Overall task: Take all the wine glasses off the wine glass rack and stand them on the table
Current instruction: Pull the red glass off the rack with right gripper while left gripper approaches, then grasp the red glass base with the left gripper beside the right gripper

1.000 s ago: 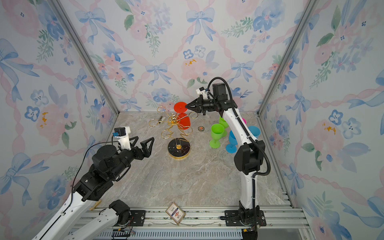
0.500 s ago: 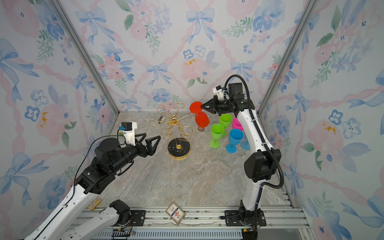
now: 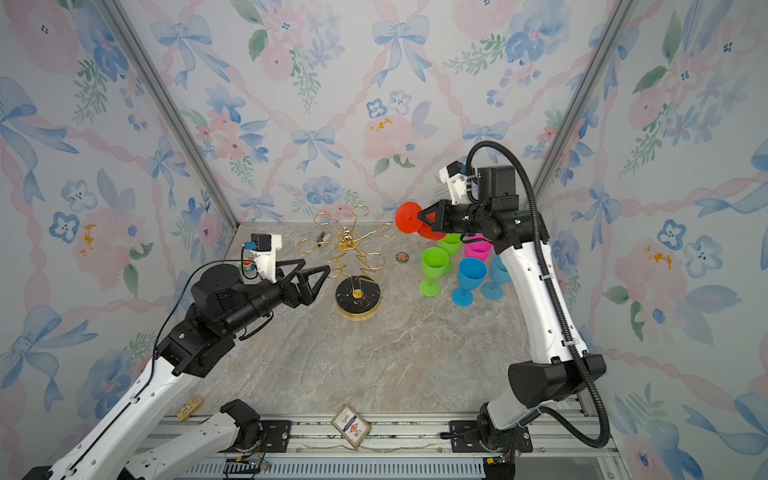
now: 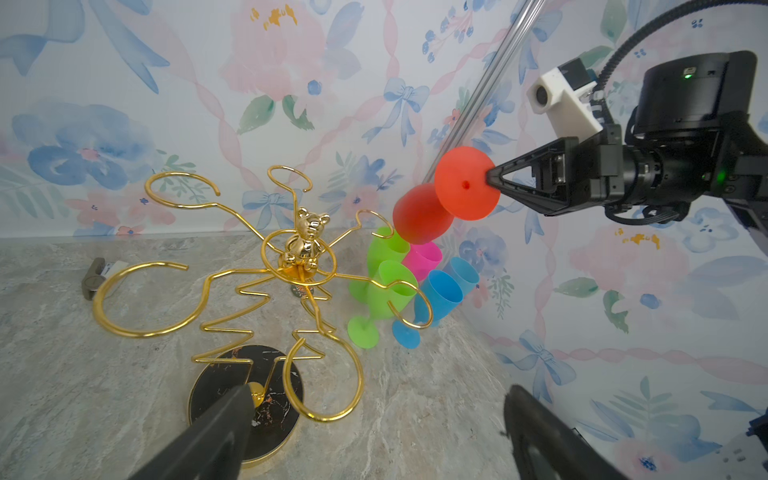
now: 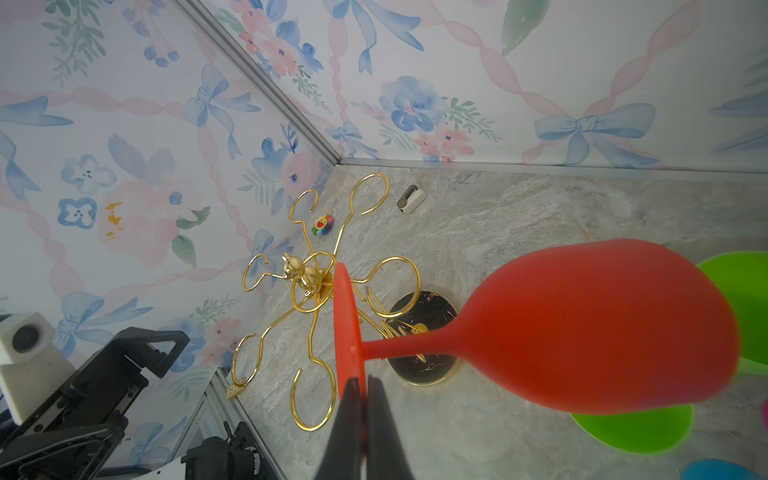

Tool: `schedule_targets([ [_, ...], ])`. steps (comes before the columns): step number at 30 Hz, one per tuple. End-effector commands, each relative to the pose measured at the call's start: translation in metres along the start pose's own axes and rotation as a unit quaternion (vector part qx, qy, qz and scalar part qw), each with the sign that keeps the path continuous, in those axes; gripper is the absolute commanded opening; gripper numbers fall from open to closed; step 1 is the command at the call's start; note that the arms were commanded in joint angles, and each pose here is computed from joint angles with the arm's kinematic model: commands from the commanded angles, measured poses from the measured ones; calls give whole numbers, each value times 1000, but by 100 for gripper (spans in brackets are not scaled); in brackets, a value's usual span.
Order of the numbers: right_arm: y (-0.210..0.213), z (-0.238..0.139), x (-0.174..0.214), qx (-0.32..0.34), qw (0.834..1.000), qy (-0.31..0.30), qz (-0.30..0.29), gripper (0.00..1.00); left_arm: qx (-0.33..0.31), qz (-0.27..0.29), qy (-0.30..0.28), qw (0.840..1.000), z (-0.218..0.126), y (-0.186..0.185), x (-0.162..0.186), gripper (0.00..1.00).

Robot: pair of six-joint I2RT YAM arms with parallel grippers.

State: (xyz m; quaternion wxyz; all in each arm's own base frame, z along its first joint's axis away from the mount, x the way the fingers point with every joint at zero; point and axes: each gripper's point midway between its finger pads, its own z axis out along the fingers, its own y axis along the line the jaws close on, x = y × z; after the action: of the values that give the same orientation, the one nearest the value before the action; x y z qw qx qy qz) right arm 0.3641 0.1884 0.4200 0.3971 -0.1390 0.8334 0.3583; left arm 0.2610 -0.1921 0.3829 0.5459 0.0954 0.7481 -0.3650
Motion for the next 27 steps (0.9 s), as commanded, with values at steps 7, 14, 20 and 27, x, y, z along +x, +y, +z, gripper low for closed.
schedule_targets([
  [7, 49, -43, 23, 17, 987, -60, -149, 0, 148, -13, -26, 989, -1, -61, -31, 95],
  [14, 84, -49, 49, -41, 984, -42, -168, 0, 285, -24, -13, 958, -1, -107, -29, 90],
  [20, 112, -51, 67, -90, 980, -31, -173, 0, 341, -25, -2, 940, 0, -129, -28, 86],
  [27, 132, -61, 76, -123, 975, -36, -180, 0, 357, -45, 16, 933, 9, -133, -24, 77],
])
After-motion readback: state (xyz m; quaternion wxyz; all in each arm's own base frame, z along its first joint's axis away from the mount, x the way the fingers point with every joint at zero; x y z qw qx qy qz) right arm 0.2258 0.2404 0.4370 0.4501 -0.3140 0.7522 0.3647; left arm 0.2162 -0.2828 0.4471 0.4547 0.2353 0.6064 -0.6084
